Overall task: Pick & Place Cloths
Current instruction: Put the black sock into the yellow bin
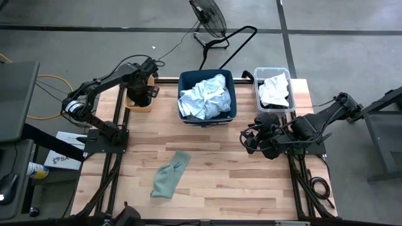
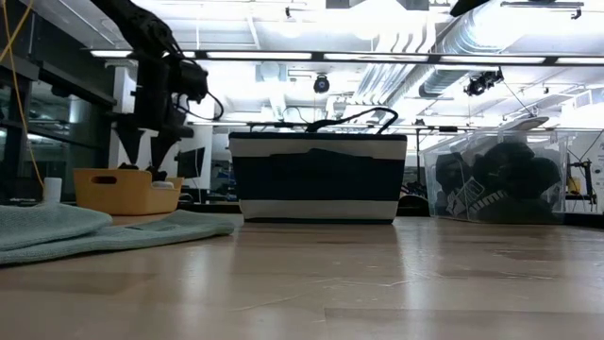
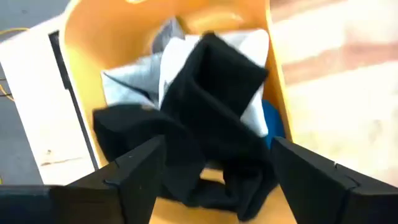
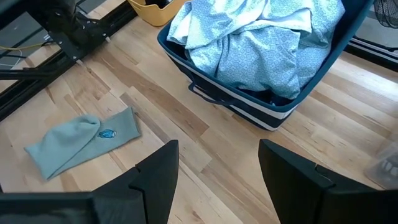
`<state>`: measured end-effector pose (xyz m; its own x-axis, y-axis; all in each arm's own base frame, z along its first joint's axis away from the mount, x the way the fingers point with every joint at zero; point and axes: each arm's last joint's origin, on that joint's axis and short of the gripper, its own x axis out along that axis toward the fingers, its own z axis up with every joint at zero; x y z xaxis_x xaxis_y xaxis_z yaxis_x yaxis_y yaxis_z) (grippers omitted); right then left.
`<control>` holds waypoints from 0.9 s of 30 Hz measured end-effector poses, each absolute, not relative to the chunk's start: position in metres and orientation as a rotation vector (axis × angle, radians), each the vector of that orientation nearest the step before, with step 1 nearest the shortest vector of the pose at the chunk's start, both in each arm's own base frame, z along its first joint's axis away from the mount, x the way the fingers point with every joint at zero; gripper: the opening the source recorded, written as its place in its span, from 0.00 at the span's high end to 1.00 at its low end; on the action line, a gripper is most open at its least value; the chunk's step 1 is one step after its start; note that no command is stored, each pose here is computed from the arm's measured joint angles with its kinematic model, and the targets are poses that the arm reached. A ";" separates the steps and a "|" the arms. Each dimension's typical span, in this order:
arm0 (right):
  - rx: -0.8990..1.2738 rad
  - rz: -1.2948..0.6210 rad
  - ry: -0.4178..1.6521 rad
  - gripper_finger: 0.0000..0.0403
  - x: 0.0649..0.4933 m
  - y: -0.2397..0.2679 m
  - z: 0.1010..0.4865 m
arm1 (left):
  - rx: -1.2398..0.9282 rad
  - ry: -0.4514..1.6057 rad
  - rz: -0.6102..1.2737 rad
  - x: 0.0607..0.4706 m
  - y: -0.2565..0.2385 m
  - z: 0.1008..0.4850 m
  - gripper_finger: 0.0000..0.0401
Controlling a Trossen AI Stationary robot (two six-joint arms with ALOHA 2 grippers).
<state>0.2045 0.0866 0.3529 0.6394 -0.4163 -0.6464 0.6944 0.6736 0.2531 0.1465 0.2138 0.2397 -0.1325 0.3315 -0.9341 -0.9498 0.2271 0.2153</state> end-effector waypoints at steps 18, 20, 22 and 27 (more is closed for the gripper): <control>0.518 -0.667 0.587 0.47 0.204 0.087 0.353 | -0.640 1.170 1.345 0.147 0.217 0.242 0.60; 0.518 -0.667 0.587 0.47 0.204 0.087 0.353 | -0.639 1.169 1.342 0.145 0.216 0.244 0.64; 0.517 -0.668 0.587 0.47 0.204 0.087 0.353 | -0.640 1.166 1.315 0.145 0.213 0.247 0.68; 0.516 -0.668 0.589 0.47 0.204 0.086 0.353 | -0.650 1.133 1.165 0.142 0.204 0.259 0.77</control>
<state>0.2043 0.0865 0.3528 0.6375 -0.4171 -0.6478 0.6950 0.6742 0.2498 0.1419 0.2036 0.2594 -0.0161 0.3717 -0.9282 -0.9382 0.3155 0.1426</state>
